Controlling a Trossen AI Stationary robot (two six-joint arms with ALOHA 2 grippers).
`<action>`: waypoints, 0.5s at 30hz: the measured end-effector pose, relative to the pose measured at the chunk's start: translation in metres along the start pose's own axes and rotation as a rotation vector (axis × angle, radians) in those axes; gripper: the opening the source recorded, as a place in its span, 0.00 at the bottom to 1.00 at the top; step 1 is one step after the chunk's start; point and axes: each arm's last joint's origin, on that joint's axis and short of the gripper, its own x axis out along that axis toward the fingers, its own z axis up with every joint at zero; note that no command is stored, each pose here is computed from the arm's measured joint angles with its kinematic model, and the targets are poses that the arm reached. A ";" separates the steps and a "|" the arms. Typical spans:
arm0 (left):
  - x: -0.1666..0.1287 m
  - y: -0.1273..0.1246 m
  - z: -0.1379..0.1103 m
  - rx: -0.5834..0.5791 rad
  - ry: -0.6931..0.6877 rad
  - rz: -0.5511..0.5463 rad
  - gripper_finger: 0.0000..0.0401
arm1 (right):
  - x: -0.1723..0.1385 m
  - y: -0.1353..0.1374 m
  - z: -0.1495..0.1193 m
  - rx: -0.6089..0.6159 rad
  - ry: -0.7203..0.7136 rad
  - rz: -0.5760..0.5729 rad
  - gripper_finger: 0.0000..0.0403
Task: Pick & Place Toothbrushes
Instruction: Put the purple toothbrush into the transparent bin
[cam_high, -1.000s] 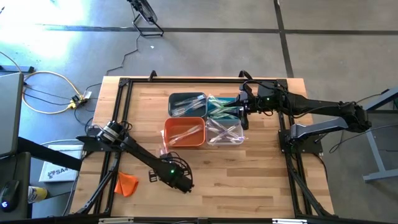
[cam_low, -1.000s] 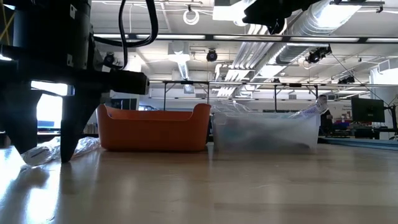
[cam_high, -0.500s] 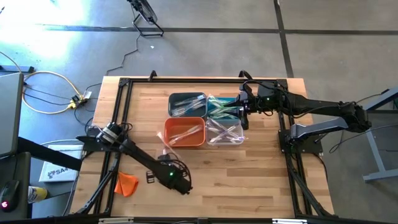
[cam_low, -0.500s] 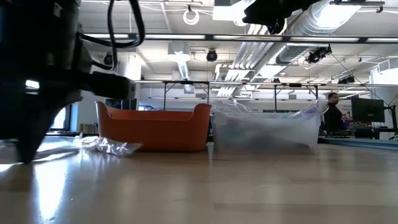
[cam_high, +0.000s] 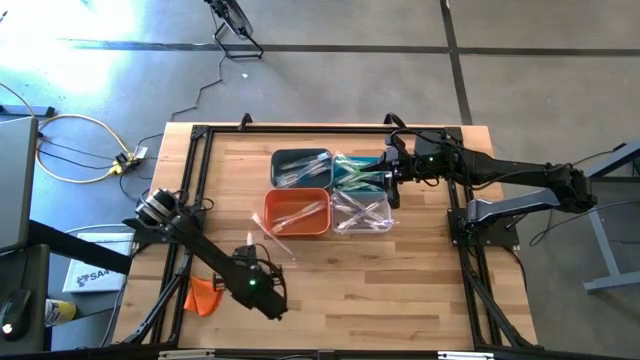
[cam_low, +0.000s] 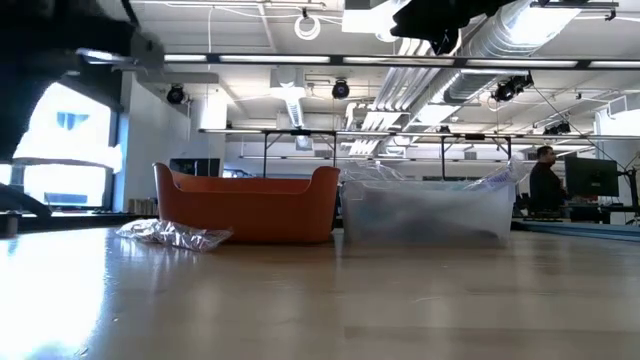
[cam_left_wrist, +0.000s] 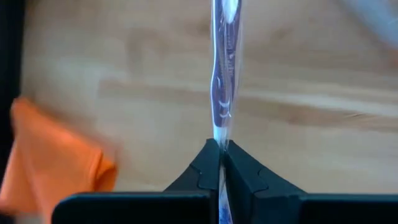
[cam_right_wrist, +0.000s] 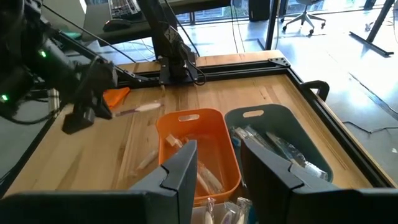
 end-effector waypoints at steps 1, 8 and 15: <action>-0.005 0.002 0.003 0.007 -0.024 -0.037 0.01 | -0.002 0.000 0.001 0.002 -0.004 0.000 0.29; -0.035 0.007 0.028 0.076 -0.235 -0.335 0.00 | -0.014 0.003 0.006 0.000 -0.047 0.003 0.29; -0.060 0.011 0.045 0.194 -0.466 -0.572 0.00 | -0.033 0.009 0.015 0.059 -0.117 0.112 0.29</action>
